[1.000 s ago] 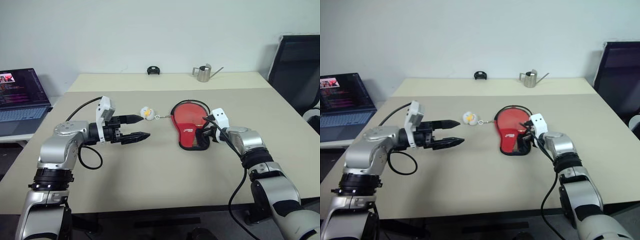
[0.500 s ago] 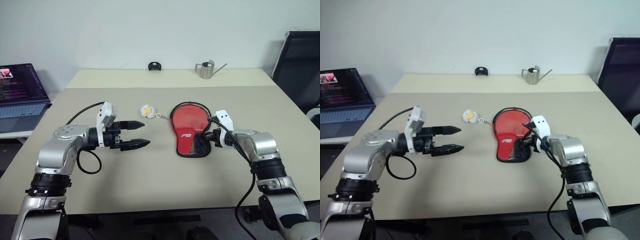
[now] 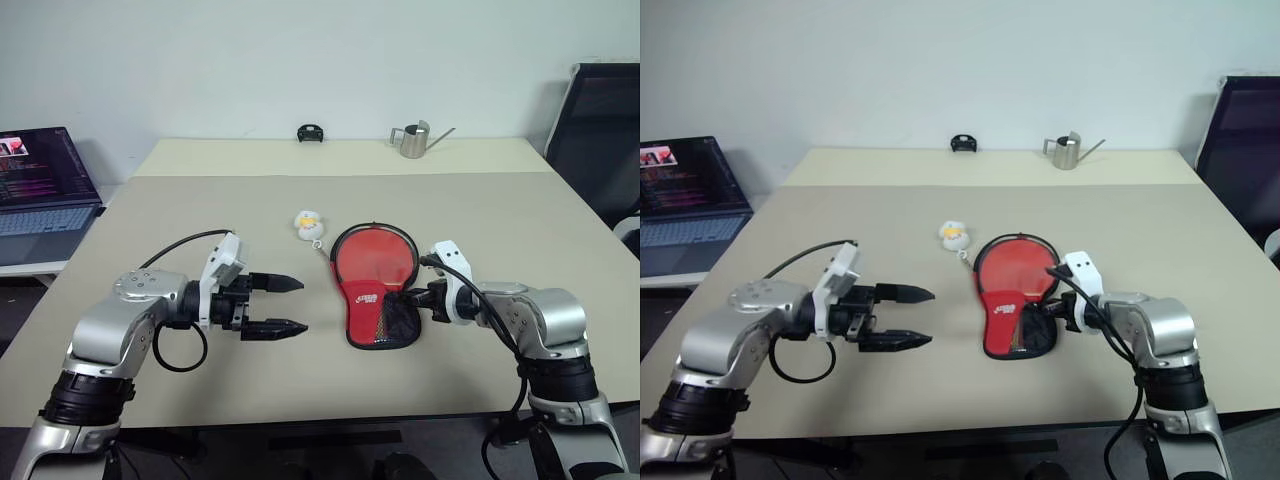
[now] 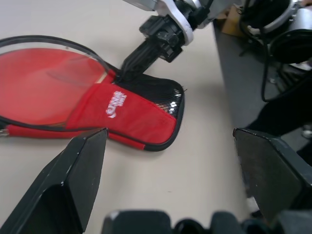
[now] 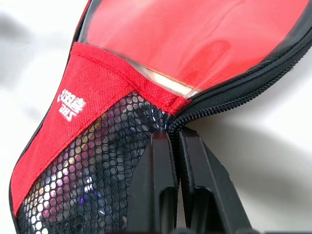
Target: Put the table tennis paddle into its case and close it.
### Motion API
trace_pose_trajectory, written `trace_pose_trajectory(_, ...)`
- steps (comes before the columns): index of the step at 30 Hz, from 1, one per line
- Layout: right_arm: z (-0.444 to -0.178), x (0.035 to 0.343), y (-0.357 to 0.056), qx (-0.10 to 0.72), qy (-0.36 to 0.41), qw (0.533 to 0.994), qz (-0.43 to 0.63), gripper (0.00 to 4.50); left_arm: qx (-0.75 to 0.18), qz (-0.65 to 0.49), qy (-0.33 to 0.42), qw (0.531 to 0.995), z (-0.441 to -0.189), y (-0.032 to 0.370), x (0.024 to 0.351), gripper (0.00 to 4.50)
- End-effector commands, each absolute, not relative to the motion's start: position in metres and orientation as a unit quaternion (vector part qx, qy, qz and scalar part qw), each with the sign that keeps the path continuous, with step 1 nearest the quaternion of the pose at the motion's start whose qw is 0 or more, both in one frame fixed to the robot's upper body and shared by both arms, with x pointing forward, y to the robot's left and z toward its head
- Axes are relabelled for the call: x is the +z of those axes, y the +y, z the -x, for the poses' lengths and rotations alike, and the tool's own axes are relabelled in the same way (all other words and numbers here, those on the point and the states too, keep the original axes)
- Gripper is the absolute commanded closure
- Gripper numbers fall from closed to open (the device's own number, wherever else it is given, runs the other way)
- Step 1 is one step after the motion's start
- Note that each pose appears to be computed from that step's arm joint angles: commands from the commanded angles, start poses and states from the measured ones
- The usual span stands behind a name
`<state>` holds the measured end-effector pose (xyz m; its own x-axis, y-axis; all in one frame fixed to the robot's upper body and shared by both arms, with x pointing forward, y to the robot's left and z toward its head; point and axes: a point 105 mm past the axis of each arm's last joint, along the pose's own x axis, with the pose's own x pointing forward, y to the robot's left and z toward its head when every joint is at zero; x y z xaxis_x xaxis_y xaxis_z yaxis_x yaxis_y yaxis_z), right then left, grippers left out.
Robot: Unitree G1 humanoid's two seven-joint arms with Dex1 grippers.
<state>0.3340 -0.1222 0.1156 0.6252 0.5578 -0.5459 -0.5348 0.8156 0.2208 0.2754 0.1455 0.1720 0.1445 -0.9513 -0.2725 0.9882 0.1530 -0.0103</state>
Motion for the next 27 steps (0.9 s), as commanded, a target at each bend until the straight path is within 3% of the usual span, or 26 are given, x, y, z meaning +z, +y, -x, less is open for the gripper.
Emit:
trace_pose_trajectory(1, -0.324, 0.128, -0.118, 0.319, 0.292, 0.901, -0.027, 4.48, -0.666, -0.092, 0.099, 0.733, -0.264, 0.14, 0.18, 0.0)
trace_pose_trajectory(10, -0.292, 0.116, -0.125, 0.31, 0.324, 0.893, -0.044, 4.48, -0.676, -0.09, 0.109, 0.723, -0.257, 0.138, 0.178, 0.0)
trace_pose_trajectory(27, -0.262, 0.102, -0.13, 0.309, 0.336, 0.888, -0.052, 4.48, -0.703, -0.088, 0.124, 0.694, -0.249, 0.133, 0.174, 0.0)
